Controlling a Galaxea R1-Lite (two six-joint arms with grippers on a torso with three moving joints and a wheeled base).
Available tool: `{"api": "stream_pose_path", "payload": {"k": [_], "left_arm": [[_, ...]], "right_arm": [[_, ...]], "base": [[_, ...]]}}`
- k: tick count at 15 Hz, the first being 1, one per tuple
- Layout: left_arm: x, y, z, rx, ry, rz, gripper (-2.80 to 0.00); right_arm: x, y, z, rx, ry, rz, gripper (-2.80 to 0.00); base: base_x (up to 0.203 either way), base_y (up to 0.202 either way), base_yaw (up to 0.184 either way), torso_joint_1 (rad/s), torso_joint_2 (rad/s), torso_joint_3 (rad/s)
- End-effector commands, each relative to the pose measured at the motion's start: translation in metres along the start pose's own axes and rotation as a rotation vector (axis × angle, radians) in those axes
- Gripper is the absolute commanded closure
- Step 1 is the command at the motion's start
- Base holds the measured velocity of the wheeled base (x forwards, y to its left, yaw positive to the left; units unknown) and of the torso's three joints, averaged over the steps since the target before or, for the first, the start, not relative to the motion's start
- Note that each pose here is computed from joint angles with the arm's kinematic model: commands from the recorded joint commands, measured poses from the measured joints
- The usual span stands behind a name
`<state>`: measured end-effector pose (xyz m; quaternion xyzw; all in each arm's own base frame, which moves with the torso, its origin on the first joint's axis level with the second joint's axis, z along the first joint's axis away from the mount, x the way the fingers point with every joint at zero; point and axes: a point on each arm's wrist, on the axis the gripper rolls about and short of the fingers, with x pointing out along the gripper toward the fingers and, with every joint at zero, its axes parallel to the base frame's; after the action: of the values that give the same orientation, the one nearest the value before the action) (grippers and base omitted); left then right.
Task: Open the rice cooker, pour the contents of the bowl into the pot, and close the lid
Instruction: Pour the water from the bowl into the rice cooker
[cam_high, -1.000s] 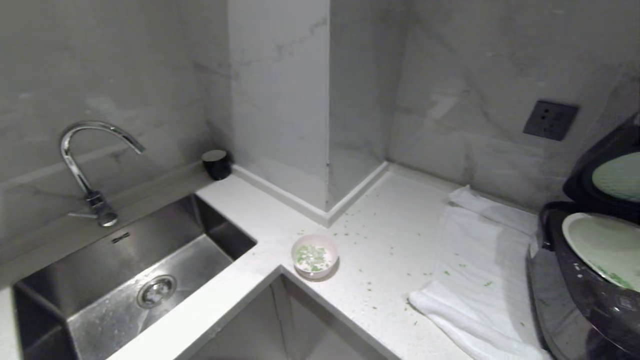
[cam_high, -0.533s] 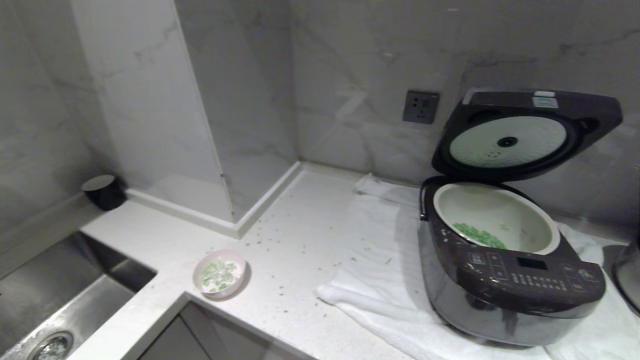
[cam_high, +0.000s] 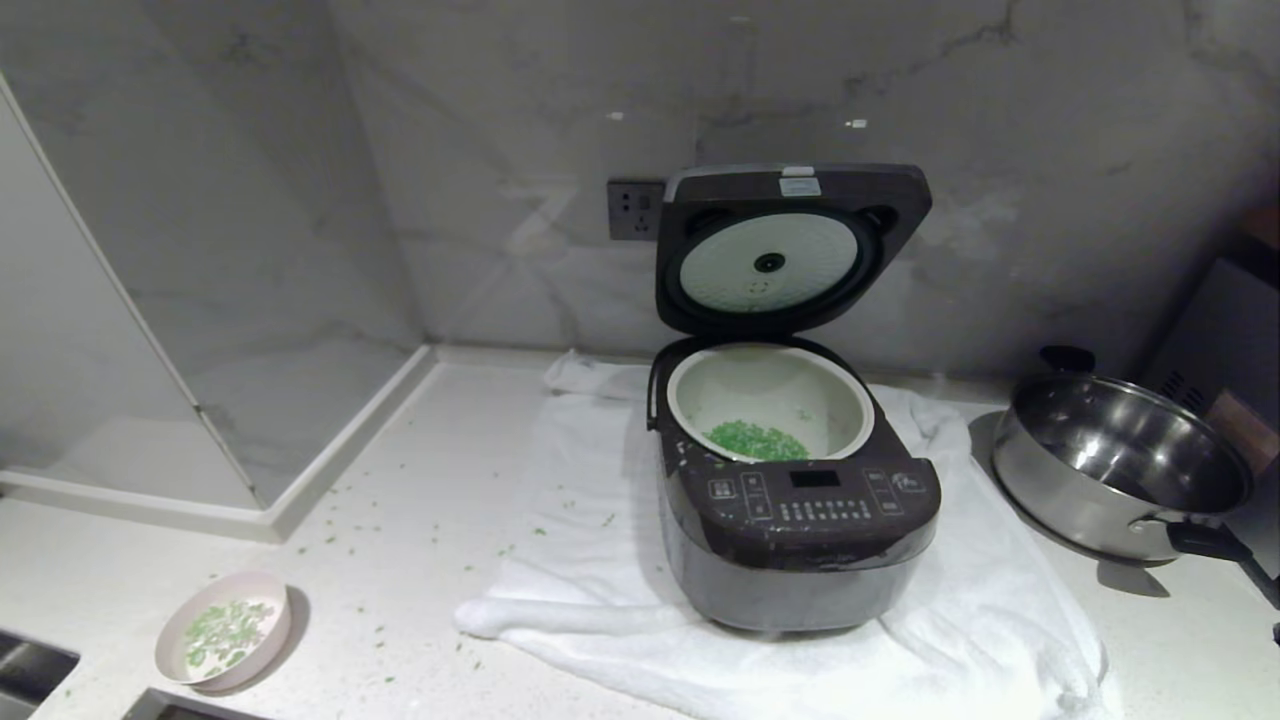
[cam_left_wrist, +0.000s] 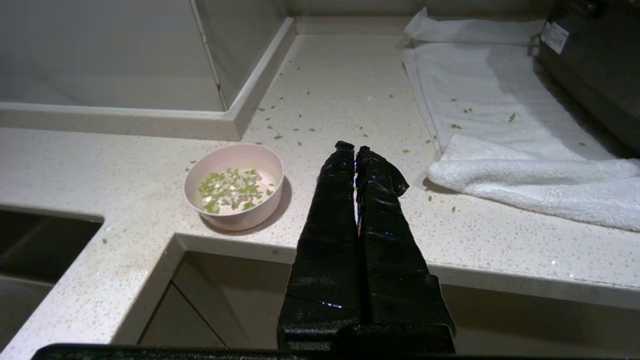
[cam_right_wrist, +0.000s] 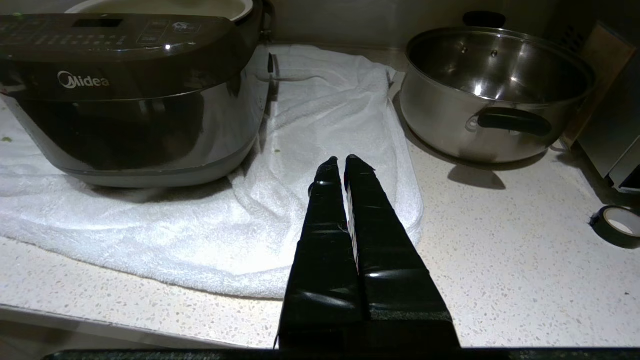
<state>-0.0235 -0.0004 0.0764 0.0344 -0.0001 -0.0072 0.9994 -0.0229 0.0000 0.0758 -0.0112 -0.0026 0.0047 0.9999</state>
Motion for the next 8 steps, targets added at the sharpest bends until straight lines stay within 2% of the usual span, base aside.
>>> {"api": "stream_pose_path", "payload": {"k": [1, 4, 8], "left_arm": [[0.0001, 0.0001, -0.0002, -0.001, 0.002, 0.005, 0.00], [0.0000, 0.0002, 0.0002, -0.018, 0.000, 0.008, 0.00], [0.0000, 0.0001, -0.0001, -0.003, 0.003, 0.004, 0.00]], "right_arm": [[0.0001, 0.0000, -0.0003, 0.002, 0.001, 0.001, 0.00], [0.0002, 0.0000, -0.0003, 0.004, 0.002, 0.001, 0.00], [0.0002, 0.0000, -0.0003, 0.004, 0.002, 0.000, 0.00]], "base": [[0.000, 0.000, 0.000, 0.000, 0.00, 0.000], [0.000, 0.000, 0.000, 0.000, 0.00, 0.000], [0.013, 0.000, -0.001, -0.002, 0.00, 0.001]]}}
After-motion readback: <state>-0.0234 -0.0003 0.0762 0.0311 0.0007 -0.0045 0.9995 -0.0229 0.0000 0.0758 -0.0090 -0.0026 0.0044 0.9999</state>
